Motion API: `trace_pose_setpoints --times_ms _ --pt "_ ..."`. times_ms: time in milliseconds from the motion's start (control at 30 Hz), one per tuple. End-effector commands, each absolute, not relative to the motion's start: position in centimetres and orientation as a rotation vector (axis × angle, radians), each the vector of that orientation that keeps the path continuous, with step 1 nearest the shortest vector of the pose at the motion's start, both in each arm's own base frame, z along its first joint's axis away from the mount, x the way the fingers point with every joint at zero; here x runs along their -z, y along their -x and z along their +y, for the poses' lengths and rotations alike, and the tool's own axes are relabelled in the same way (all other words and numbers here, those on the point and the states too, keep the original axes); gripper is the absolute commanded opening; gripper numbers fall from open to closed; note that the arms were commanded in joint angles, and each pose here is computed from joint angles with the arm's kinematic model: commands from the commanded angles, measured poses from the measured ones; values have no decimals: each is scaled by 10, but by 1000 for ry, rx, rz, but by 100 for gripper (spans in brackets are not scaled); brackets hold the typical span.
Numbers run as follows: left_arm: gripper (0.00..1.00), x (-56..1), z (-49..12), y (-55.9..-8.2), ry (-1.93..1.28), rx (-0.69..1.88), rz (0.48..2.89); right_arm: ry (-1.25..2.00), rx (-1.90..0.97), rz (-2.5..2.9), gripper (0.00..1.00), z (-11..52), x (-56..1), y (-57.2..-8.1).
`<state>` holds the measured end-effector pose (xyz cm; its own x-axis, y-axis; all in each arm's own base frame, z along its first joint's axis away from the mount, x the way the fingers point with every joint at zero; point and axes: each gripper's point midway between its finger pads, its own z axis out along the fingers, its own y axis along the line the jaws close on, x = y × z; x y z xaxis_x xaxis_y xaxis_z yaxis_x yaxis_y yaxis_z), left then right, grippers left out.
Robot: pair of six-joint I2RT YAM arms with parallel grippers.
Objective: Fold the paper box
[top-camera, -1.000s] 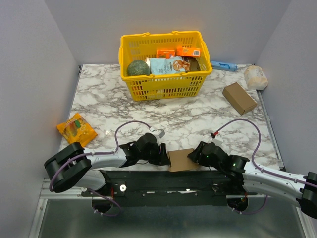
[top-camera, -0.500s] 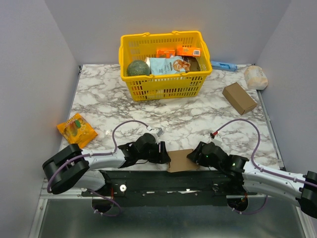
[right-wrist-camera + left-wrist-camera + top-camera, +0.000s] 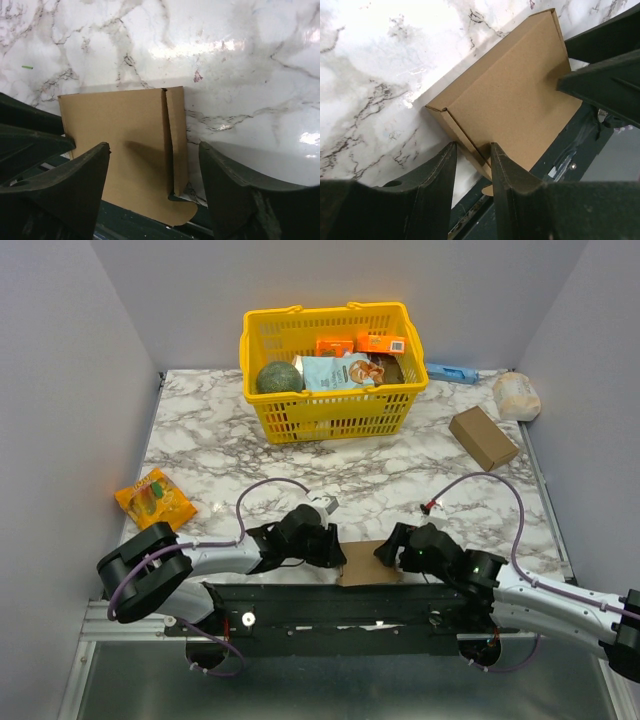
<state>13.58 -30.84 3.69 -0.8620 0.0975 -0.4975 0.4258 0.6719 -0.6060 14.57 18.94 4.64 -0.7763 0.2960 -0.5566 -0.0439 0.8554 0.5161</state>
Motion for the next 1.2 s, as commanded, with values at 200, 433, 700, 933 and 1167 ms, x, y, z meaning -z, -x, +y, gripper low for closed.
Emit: trace_pose_setpoints --times_ms 200,433,700,933,1167 --pt "44 -43 -284 -185 -468 832 2389 324 -523 2222 86 192 -108 -157" --pt "52 -83 -270 -225 -435 813 2293 512 -383 2219 85 206 -111 -159" --pt "57 -84 -279 -208 -476 970 2295 124 -257 2427 65 188 -71 -154" --pt "57 -60 -284 -188 -530 1060 2366 2 -444 2451 55 195 -58 -149" --pt "57 -58 -285 -187 -533 1068 2368 -32 -473 2446 52 189 -53 -158"
